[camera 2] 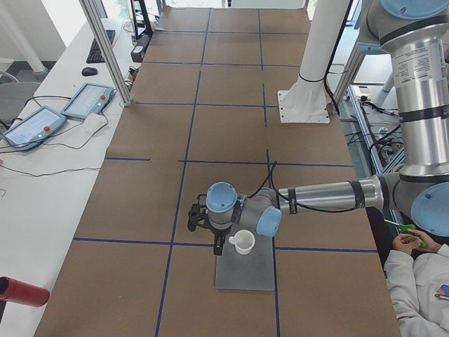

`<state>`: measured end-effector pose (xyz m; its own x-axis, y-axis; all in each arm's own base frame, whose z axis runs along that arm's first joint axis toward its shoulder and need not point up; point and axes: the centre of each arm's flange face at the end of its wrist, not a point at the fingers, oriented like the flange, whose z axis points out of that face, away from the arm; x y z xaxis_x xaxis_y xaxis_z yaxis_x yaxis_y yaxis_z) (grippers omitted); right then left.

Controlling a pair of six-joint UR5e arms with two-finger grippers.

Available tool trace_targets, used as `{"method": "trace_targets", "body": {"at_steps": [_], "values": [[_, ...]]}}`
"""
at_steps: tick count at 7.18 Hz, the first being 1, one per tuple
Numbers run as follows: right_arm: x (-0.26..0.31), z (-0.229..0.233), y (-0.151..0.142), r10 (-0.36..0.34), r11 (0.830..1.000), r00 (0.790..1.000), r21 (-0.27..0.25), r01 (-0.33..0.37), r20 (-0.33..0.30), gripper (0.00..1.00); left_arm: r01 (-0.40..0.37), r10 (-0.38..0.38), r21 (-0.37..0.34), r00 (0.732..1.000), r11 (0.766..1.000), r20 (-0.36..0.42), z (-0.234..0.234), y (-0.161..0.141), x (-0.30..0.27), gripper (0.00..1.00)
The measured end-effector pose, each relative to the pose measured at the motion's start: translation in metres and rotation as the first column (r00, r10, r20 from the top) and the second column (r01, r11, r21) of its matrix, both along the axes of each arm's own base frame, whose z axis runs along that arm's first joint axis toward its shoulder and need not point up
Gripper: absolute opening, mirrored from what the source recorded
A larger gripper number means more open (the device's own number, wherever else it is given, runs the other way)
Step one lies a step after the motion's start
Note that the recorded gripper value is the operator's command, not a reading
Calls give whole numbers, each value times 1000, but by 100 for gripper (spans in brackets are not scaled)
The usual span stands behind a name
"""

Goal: Place cup on laptop

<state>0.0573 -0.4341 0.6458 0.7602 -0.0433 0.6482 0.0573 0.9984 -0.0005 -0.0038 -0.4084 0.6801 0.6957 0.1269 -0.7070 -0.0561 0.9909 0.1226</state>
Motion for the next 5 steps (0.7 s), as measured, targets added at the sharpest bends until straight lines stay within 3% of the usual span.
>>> {"method": "trace_targets", "body": {"at_steps": [2, 5], "values": [[0, 0, 0, 0, 1000, 1000, 0, 0, 0, 100, -25, 25, -1, 999, 1000, 23, -35, 6, -44, 100], [0, 0, 0, 0, 1000, 1000, 0, 0, 1, 100, -32, 33, -43, 999, 999, 22, -36, 17, -54, 100]]}}
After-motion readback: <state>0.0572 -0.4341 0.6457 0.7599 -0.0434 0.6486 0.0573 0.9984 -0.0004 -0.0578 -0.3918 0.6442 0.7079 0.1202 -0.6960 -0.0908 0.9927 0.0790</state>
